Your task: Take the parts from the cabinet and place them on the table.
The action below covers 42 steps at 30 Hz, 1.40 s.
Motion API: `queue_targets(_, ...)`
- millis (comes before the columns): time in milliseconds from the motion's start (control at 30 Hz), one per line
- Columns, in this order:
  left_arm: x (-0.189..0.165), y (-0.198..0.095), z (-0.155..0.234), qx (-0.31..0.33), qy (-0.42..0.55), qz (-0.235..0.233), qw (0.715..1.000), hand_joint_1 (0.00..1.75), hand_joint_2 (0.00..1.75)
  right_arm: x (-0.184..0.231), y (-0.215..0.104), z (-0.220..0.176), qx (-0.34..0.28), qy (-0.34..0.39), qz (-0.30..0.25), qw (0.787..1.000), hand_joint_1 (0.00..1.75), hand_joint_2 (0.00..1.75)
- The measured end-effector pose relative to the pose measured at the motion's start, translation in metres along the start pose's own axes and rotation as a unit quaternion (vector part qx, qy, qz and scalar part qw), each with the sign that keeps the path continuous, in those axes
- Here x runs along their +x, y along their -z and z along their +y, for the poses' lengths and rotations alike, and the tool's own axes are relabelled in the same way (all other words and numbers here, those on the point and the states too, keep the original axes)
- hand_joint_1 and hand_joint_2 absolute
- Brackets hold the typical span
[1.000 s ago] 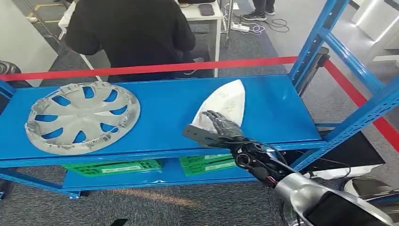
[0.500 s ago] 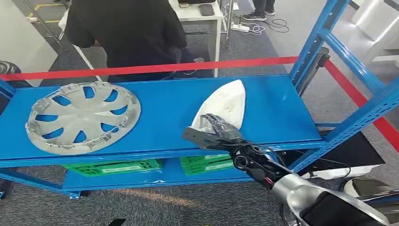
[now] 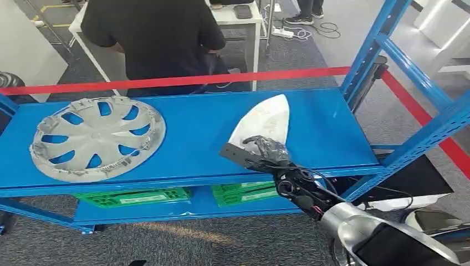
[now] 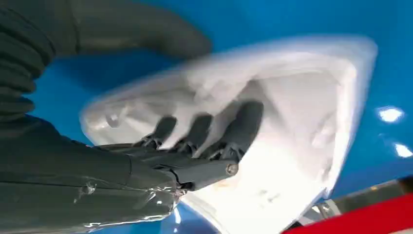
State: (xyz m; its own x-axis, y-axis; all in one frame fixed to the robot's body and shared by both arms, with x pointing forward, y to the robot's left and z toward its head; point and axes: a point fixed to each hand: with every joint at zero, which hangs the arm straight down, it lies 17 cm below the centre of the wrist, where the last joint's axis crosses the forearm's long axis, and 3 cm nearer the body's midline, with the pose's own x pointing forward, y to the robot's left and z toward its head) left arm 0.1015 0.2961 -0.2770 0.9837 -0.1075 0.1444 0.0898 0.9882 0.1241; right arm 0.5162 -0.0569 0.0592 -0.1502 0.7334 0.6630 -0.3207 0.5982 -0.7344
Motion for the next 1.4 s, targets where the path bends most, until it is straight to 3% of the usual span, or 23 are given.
queue_targets(833,0.003,0.0,0.0,0.0,-0.009,-0.014,1.0,0.0,1.75,0.002,0.002,-0.007,-0.001,0.001,-0.002,1.0,1.75,1.75)
queue_targets(1067,0.005,0.0,0.001,0.001,-0.015,-0.013,1.0,0.0,1.75,0.025,0.001,-0.026,-0.056,0.009,-0.057,0.997,1.75,1.75)
queue_targets(1400,0.006,0.0,0.002,0.002,-0.016,-0.013,1.0,0.0,1.75,0.035,-0.004,-0.034,-0.08,0.019,-0.078,0.994,1.75,1.75)
